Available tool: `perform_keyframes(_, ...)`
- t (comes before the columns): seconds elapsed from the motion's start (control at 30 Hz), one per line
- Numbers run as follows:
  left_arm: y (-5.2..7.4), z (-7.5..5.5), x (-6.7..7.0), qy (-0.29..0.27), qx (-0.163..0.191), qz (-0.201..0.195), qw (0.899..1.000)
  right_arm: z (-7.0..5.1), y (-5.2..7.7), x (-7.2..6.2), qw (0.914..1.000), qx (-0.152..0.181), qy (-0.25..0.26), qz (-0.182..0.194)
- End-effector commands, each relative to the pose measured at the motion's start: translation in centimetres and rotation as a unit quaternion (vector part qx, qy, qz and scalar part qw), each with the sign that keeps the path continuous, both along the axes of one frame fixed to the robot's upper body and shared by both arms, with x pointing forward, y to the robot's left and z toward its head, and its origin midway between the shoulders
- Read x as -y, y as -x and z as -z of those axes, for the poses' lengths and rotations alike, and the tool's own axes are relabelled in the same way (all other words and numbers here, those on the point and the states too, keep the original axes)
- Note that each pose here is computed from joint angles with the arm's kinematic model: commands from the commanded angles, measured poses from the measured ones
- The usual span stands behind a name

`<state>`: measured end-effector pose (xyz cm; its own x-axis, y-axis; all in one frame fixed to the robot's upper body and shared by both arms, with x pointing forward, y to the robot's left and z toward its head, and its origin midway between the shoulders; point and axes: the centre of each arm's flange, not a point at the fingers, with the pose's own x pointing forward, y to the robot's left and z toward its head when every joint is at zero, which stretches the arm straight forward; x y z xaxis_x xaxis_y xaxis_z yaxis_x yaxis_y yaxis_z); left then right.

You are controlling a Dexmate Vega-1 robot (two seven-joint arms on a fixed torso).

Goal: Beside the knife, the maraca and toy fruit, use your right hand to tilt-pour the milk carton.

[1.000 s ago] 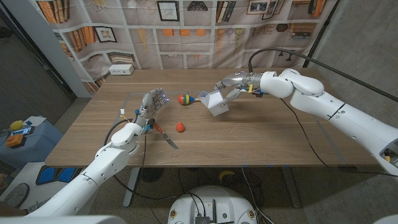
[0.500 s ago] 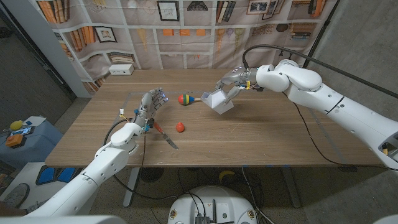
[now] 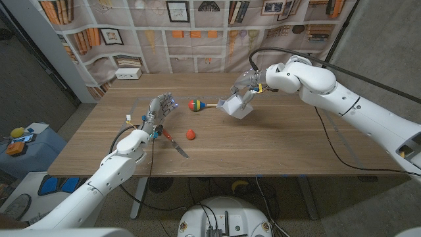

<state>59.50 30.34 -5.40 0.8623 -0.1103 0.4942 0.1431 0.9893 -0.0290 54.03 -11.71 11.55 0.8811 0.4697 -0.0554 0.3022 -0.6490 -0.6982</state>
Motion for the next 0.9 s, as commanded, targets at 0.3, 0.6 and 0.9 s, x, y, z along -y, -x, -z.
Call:
perform_keyframes(0.3,-0.1,0.9,0.0,0.008,-0.006,-0.002,1.0,-0.9,0.5,-1.2,0.9953,0.021,0.074,0.058)
perform_keyframes(0.6,-0.2,1.4,0.2,0.015,-0.007,-0.003,1.0,-1.3,0.6,-1.6,0.9929,0.02,0.094,0.071)
perform_keyframes(0.9,-0.1,2.1,0.2,0.022,-0.006,-0.007,1.0,-1.5,0.7,-2.1,0.9886,0.033,0.119,0.086)
